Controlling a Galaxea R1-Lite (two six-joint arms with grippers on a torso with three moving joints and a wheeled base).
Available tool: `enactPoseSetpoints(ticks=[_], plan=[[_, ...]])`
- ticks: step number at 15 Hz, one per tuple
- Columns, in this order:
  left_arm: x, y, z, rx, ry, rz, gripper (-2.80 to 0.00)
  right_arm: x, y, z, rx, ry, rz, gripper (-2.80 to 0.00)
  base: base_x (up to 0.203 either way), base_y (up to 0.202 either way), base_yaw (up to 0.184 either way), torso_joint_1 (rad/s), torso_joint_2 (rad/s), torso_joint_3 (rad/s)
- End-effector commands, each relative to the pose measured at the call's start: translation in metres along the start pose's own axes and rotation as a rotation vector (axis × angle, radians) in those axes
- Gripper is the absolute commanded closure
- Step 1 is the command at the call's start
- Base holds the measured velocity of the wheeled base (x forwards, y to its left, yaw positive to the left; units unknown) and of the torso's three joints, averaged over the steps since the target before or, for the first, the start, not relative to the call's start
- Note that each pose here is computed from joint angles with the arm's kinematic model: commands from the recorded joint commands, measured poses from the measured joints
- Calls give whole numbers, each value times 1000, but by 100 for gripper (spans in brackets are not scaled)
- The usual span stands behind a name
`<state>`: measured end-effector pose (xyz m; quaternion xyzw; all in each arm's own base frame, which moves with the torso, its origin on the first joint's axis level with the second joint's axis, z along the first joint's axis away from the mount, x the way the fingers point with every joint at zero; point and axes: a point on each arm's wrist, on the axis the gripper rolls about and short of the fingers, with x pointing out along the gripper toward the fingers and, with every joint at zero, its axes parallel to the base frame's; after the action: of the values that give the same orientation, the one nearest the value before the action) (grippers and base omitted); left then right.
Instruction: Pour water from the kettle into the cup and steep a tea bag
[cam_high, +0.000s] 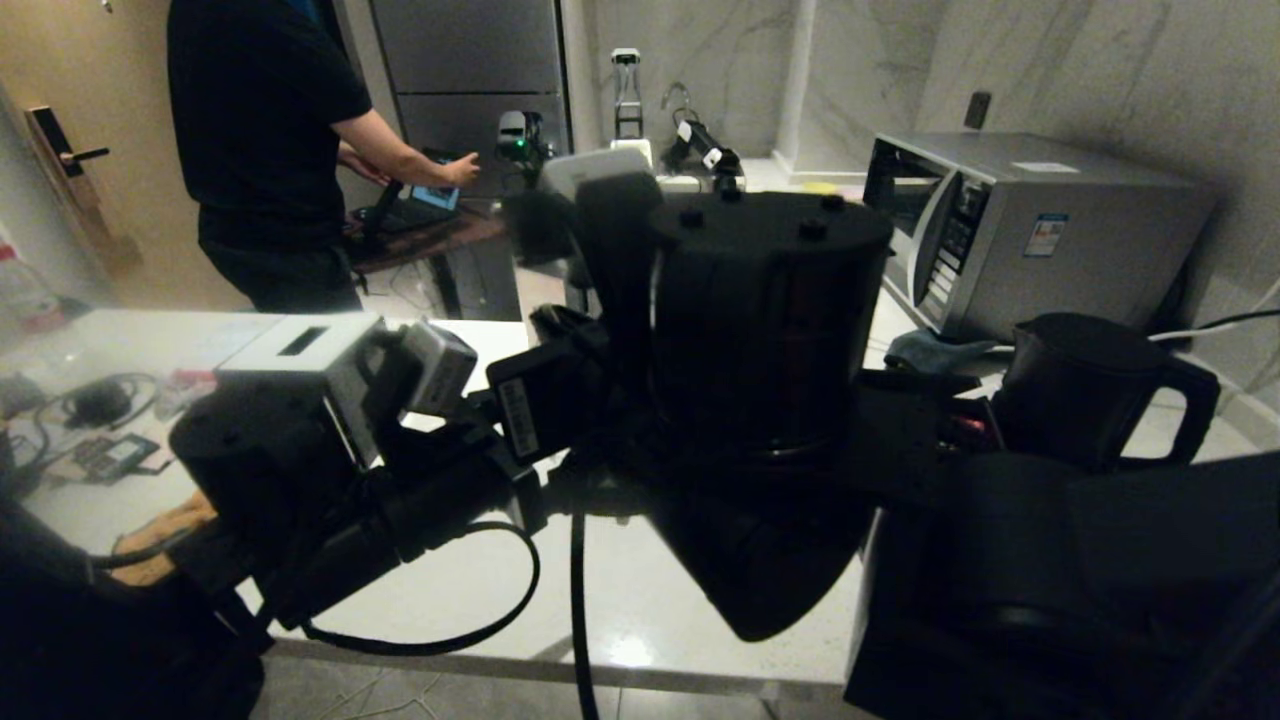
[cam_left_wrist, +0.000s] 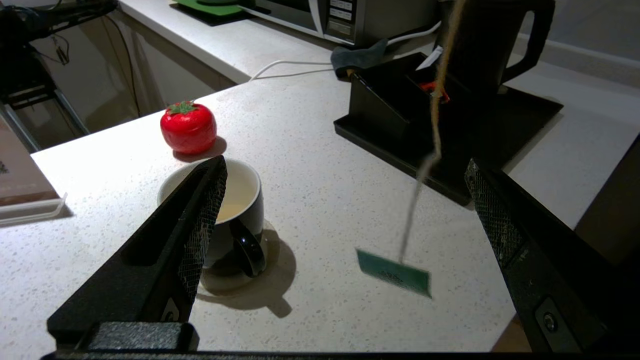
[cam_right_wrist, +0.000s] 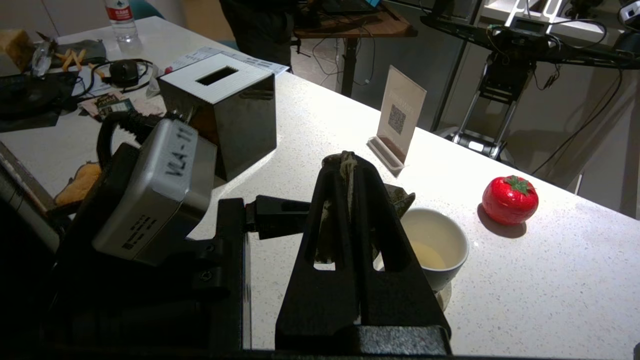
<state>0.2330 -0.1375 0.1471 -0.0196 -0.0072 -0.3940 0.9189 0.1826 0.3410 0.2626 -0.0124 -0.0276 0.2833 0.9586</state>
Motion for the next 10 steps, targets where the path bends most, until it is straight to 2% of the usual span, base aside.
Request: enactPoseSetpoints(ticks=[1, 2, 3, 10], plan=[[-2, 0, 0, 1, -6, -1, -280, 0, 0, 0, 0, -2, -3, 0, 0, 0, 0, 0, 0, 0], [-3, -1, -1, 2, -8, -2, -280, 0, 0, 0, 0, -2, -3, 0, 0, 0, 0, 0, 0, 0], [-3, -1, -1, 0, -8, -2, 0, 0, 0, 0, 1, -3, -3, 0, 0, 0, 0, 0, 0, 0], [-3, -1, -1, 7, -9, 1, 0, 0, 0, -1, 1, 0, -2, 0, 0, 0, 0, 0, 0, 0]])
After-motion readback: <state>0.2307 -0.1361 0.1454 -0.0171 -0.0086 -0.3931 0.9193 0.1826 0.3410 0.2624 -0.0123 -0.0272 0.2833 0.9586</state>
